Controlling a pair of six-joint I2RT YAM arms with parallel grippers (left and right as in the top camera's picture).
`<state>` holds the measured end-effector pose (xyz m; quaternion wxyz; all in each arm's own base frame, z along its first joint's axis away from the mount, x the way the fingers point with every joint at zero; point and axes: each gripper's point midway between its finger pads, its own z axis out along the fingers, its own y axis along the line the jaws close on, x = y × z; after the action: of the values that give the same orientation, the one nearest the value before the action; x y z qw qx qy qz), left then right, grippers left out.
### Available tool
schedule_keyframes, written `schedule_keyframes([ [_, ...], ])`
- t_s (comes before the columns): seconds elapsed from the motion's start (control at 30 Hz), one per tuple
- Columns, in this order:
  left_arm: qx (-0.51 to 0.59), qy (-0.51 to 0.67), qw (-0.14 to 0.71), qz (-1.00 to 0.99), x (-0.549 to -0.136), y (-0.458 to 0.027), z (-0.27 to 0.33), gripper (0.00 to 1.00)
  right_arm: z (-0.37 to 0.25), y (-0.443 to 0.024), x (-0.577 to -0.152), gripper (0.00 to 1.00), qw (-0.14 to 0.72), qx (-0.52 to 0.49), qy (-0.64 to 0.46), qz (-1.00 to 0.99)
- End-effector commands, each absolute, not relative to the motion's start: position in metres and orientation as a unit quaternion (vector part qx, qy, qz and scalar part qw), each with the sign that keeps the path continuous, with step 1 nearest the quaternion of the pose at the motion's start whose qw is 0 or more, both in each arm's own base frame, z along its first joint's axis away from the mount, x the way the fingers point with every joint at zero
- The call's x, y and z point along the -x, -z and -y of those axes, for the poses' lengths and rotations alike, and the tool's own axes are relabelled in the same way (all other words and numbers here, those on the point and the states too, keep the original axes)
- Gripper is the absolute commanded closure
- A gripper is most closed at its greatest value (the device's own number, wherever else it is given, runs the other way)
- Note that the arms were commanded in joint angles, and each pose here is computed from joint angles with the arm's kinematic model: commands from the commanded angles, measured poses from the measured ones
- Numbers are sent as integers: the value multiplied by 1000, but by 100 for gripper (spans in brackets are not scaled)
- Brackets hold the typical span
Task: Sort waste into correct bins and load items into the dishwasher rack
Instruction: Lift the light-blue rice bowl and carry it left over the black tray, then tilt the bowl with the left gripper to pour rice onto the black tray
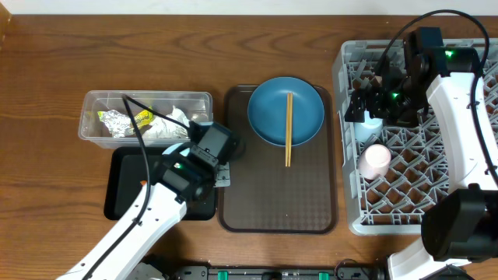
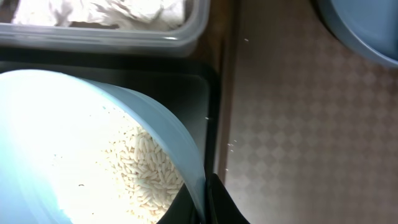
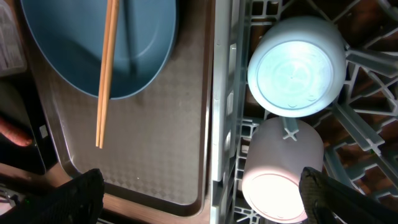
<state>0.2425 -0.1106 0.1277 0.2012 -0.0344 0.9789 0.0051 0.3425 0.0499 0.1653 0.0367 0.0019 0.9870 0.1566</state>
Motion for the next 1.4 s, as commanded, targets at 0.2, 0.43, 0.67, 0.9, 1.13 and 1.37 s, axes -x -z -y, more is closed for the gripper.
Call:
schedule_keyframes([
  [0.2, 24, 37, 171, -984, -246, -127, 99, 94, -52, -168, -345, 1, 40, 2, -160, -986],
  [0.43, 16, 139, 136, -981, -247, -129, 99, 94, -52, -168, -345, 1, 40, 2, -160, -986],
  [0.67, 4, 276, 116, -954, -242, -146, 100, 94, -52, -168, -345, 1, 40, 2, -160, -986],
  [0.9, 8, 375, 129, -918, -235, -161, 87, 94, -52, -168, -345, 1, 40, 2, -160, -986],
  [1.13, 17, 450, 151, -880, -222, -151, 79, 94, -52, -168, -346, 1, 40, 2, -160, -986],
  [1.37, 40, 501, 179, -846, -226, -143, 74, 94, -52, -168, -346, 1, 40, 2, -160, -986],
])
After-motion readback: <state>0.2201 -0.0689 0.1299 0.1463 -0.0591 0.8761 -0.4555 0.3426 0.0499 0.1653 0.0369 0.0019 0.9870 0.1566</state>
